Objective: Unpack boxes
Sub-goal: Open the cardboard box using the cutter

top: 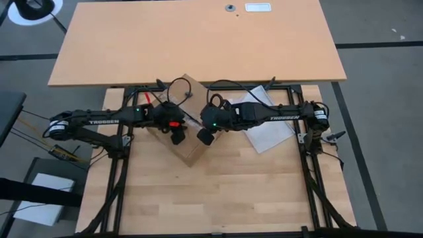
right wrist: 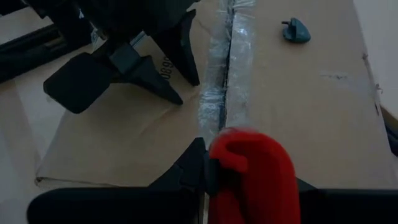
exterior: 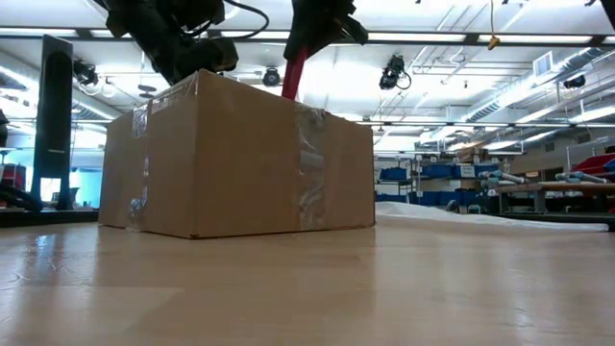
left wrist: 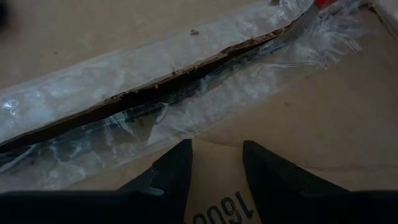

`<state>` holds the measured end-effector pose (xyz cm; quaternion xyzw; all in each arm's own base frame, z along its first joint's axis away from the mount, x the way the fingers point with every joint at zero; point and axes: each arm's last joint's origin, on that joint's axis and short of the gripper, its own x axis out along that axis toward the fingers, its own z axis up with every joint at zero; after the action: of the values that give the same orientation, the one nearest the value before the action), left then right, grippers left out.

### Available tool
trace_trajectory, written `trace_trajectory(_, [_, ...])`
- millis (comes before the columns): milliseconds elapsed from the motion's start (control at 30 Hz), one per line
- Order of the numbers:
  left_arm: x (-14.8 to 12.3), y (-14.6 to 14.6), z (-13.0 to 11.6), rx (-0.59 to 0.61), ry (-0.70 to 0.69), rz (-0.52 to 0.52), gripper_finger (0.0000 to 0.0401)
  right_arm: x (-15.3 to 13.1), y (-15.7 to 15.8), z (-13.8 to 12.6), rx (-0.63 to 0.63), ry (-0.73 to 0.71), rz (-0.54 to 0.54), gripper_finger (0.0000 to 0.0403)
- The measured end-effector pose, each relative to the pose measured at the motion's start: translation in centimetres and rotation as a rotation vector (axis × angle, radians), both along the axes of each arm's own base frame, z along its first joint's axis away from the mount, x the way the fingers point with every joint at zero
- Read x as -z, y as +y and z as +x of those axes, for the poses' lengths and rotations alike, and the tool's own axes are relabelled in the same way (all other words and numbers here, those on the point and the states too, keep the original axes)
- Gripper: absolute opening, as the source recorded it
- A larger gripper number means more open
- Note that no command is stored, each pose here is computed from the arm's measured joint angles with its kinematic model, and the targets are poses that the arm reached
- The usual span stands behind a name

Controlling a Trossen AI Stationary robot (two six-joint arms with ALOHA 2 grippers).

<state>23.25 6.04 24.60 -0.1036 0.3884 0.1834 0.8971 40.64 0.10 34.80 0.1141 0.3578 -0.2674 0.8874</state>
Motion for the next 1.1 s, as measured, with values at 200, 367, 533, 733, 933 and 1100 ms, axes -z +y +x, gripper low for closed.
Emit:
trace_trajectory(200, [0.0, 0.0, 0.0, -0.005, -0.003, 0.006, 0.0156, 0.2, -0.1, -0.4, 0.004, 0.051, 0.003, 0.0058])
trace_trajectory(367, [0.3, 0.2, -0.1, -0.026, -0.009, -0.005, 0.0156, 0.4, 0.5, -0.7, 0.007, 0.063, 0.064, 0.0058])
trace_trajectory(533, [0.9, 0.7, -0.4, -0.051, 0.000, -0.030, 0.0156, 0.3, 1.2, -1.2, 0.001, 0.085, 0.126, 0.0058])
trace_trajectory(733, [0.9, 1.3, -0.6, -0.078, 0.001, -0.027, 0.0156, -0.3, 1.7, -2.2, 0.020, 0.106, 0.256, 0.0058])
trace_trajectory(933, [0.9, 1.6, -0.7, -0.097, 0.001, -0.025, 0.0156, -2.3, 2.0, -3.2, 0.097, 0.102, 0.452, 0.0058])
trace_trajectory(1100, [1.1, 1.8, -0.4, -0.088, -0.004, -0.034, 0.0156, -2.3, 2.2, -3.5, 0.129, 0.131, 0.554, 0.0058])
